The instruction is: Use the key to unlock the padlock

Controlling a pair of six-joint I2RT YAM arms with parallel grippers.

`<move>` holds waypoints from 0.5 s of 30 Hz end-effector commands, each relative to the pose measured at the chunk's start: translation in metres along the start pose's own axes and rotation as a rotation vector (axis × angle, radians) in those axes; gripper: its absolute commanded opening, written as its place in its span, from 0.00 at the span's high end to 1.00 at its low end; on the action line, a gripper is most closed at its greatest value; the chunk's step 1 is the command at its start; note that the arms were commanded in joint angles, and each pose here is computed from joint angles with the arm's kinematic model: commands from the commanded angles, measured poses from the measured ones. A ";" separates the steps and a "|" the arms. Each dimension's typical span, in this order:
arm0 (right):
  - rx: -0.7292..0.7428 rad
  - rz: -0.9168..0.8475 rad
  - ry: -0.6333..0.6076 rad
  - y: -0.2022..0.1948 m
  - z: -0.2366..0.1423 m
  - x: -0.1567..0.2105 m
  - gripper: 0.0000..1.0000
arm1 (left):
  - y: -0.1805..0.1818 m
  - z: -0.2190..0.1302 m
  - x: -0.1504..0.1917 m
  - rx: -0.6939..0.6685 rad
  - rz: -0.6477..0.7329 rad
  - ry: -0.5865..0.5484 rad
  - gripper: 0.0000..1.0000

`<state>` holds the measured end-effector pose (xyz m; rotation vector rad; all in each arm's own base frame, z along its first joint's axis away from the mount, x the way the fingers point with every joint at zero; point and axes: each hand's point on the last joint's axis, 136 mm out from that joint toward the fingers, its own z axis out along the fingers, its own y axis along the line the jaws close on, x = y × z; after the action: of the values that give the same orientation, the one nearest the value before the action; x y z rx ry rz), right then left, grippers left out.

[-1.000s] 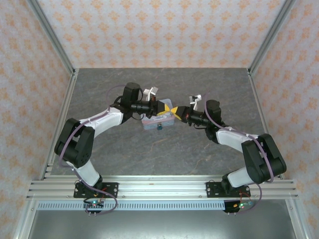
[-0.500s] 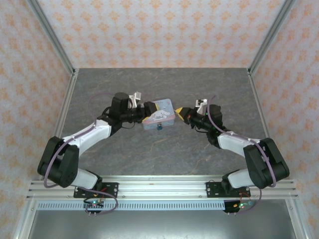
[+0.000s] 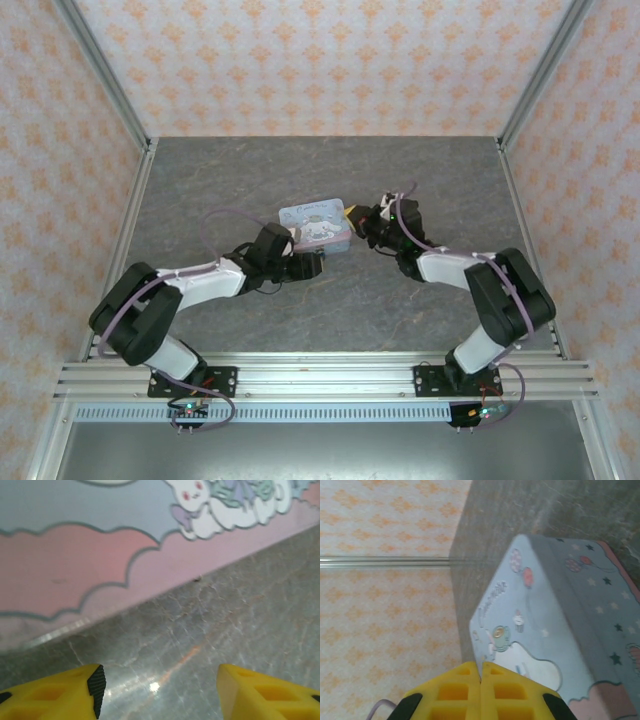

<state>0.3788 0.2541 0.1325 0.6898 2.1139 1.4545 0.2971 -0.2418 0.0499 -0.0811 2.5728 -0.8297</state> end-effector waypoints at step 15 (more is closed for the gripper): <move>-0.029 0.024 -0.030 -0.008 0.019 -0.005 1.00 | 0.011 0.039 -0.032 -0.150 0.270 -0.227 0.48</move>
<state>0.3869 0.2593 0.1080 0.7428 2.1205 1.4515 0.3226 -0.2533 0.0263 0.0956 2.4446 -0.6172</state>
